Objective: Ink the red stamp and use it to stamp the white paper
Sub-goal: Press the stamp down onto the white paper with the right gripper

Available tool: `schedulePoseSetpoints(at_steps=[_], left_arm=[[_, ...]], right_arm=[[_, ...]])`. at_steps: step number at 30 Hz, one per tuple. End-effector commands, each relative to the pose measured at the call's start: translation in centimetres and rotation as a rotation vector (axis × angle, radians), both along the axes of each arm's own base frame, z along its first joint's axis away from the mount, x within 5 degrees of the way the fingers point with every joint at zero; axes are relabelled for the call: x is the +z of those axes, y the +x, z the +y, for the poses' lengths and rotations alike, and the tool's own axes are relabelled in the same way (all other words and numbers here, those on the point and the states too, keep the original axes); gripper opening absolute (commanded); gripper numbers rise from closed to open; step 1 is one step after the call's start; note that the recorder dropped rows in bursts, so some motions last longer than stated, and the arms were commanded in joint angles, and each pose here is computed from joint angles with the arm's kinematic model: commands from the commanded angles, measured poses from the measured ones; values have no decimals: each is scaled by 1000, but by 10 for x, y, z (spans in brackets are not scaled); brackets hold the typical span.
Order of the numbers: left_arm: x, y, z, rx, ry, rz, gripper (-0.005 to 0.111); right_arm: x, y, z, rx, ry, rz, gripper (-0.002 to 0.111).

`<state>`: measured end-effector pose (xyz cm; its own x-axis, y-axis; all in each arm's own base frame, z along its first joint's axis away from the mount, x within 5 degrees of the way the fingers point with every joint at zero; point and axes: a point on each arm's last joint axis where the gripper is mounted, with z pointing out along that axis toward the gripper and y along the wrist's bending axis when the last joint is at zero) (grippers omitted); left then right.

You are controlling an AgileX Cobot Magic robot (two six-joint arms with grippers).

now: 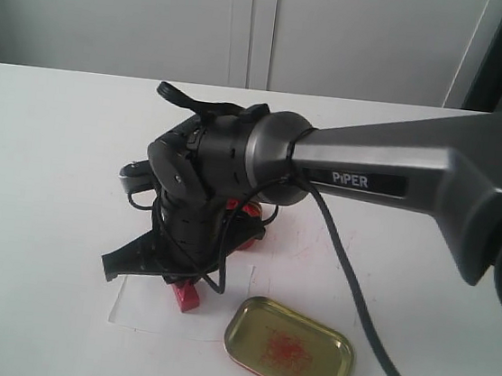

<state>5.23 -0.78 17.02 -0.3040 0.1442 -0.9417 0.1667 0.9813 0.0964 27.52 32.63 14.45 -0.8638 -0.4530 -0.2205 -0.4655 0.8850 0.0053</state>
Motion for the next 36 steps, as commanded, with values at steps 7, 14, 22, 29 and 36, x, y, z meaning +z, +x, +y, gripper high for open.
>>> schedulePoseSetpoints(at_steps=[7,14,22,29,36], left_arm=[[-1,0,0,2,0,-3,0],[-1,0,0,2,0,-3,0],[-1,0,0,2,0,-3,0],[-1,0,0,2,0,-3,0],[-1,0,0,2,0,-3,0]], right_arm=[[-34,-4,-3,2,-70,55,0],[-38,-4,-3,-2,-72,66,0],[-54,-6,-5,-8,-116,107,0],[-50,-6,-5,-9,-112,100,0],[-34,-5,-5,-6,-83,74,0]])
